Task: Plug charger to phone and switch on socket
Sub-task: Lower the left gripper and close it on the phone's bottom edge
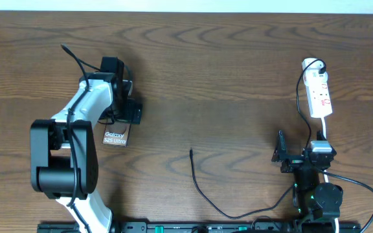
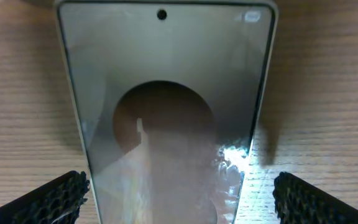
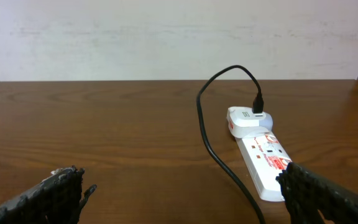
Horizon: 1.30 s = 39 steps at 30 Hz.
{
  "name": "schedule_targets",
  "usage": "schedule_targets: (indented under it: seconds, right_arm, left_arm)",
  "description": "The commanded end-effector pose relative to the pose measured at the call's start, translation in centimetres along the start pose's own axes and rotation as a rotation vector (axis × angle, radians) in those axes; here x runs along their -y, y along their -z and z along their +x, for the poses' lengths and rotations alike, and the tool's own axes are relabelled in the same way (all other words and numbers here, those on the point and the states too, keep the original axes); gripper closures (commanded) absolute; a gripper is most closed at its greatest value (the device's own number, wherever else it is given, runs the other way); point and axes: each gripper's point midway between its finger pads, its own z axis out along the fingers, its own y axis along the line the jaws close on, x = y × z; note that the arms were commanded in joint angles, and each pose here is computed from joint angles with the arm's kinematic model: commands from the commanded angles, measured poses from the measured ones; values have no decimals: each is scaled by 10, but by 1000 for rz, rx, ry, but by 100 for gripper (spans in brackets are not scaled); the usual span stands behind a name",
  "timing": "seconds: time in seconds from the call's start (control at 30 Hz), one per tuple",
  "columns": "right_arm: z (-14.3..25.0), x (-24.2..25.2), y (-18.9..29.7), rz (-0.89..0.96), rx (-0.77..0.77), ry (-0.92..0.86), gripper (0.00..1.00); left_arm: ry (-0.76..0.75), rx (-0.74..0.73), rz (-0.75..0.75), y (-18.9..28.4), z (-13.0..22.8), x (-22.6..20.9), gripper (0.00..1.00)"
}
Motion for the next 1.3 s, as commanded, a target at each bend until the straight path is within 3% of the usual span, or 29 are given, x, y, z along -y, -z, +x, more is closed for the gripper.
schedule_targets:
  seconds: [0.0, 1.27]
  right_arm:
    - [0, 1, 0, 2, 0, 10, 1]
    - [0, 1, 0, 2, 0, 10, 1]
  left_arm:
    - [9, -36, -8, -12, 6, -2, 2]
    - [-30, -71, -4, -20, 12, -1, 2]
